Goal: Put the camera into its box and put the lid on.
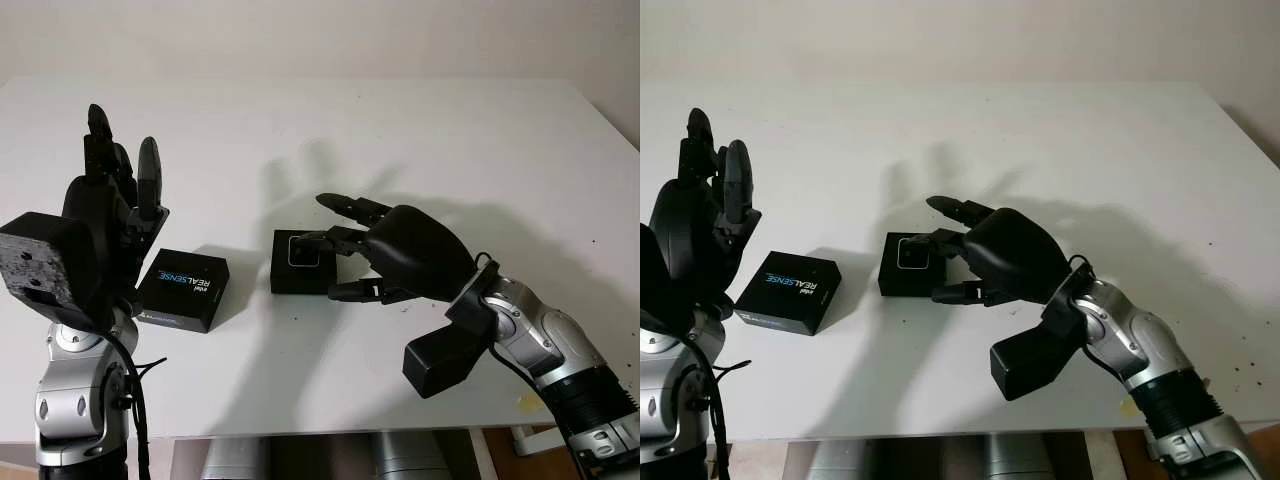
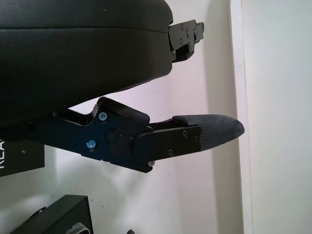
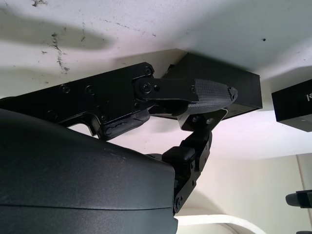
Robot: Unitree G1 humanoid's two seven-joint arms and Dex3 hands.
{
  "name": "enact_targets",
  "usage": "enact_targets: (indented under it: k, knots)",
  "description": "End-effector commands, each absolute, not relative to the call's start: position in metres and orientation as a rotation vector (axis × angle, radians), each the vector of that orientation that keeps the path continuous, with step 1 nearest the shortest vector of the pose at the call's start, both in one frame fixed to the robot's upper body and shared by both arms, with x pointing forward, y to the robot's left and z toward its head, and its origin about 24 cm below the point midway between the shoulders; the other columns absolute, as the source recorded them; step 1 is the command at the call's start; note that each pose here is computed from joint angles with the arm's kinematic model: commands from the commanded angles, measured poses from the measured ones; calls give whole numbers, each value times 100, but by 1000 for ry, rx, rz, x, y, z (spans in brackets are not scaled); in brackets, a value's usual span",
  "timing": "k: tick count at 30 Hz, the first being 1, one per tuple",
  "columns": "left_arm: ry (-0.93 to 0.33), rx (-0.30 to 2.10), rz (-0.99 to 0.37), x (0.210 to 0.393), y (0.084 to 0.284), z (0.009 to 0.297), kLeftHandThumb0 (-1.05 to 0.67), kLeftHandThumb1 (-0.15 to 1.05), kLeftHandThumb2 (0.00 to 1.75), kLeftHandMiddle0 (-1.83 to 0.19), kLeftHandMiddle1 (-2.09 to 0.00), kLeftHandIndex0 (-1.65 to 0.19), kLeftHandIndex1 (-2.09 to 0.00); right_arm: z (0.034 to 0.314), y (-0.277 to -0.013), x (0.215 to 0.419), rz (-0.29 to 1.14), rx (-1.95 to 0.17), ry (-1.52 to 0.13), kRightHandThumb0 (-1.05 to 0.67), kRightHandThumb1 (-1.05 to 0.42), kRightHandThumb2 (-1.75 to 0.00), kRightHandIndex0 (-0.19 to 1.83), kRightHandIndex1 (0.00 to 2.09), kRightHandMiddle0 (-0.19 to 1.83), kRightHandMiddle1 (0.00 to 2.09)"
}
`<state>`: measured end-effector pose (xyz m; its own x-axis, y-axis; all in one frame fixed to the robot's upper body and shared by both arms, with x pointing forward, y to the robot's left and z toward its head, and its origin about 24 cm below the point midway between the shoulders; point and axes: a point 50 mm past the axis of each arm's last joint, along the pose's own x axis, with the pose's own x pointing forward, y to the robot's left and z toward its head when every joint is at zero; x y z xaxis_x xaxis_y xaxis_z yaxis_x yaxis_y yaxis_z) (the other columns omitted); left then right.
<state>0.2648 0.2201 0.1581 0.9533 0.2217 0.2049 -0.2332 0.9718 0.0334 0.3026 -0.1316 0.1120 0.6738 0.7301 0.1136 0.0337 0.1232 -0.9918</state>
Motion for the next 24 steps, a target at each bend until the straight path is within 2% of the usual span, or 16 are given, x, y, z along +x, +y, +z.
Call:
enact_targets:
  k: [1,12,24]
  knots:
    - [-214,60,239,262,221,161,-74,105,53,19,0,19,0,110,-132,305,587,-1395,-689,-73,-105,-42,28,6,52,31]
    - [-214,70,239,261,221,162,-74,105,54,19,0,19,0,101,-131,318,607,-1448,-629,-72,-105,-41,27,6,49,31]
    - [-207,76,245,260,220,165,-74,105,54,19,-1,19,0,97,-130,320,657,-1449,-614,-72,-105,-40,27,5,50,29]
